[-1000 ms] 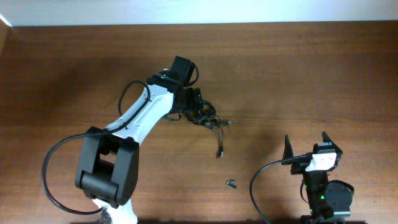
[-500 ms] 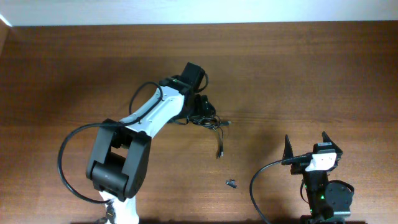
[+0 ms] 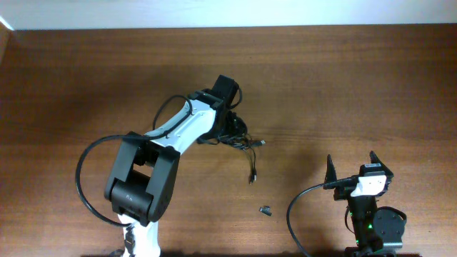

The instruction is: Untangle cables

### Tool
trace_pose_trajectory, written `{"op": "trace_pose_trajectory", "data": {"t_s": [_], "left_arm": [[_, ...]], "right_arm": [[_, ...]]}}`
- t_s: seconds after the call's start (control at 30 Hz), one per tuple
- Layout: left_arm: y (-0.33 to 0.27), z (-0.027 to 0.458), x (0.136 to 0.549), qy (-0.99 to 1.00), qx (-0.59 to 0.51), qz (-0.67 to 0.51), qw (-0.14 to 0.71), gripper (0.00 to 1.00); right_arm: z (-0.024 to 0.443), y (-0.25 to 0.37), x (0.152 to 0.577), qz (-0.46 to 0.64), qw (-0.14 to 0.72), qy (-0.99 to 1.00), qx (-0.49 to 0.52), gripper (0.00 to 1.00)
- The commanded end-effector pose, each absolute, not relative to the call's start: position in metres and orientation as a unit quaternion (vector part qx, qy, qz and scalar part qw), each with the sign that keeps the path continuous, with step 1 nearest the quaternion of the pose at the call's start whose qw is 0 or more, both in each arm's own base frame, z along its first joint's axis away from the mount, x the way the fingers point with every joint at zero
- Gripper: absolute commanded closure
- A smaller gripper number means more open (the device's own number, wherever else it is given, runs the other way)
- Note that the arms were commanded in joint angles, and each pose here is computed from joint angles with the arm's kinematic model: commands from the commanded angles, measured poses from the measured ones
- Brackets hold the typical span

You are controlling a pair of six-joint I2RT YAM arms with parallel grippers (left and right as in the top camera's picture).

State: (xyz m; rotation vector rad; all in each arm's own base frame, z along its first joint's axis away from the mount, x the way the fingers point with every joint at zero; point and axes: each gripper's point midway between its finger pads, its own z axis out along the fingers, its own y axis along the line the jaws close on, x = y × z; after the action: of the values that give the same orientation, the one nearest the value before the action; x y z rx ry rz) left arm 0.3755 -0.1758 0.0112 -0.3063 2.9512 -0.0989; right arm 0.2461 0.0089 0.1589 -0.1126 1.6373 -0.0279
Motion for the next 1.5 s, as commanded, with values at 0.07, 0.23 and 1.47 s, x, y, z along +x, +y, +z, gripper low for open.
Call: {"op": "trace_pose_trajectory", "data": {"t_s": [0.07, 0.23, 1.47], "left_arm": [[-0.176, 0.007, 0.379, 0.99, -0.107, -0.03, 0.088, 0.56], [-0.177, 0.007, 0.38, 0.99, -0.107, -0.032, 0.091, 0.75], [-0.199, 0.28, 0.354, 0.888, 0.196, -0.173, 0.379, 1.0]], "right_arm": [[0.157, 0.013, 0.246, -0.009, 0.681, 0.73, -0.059, 0.01], [0.157, 0.013, 0.246, -0.009, 0.681, 0.73, -0.059, 0.01], [0.168, 0.009, 0.246, -0.017, 0.697, 0.715, -0.054, 0.01]]}}
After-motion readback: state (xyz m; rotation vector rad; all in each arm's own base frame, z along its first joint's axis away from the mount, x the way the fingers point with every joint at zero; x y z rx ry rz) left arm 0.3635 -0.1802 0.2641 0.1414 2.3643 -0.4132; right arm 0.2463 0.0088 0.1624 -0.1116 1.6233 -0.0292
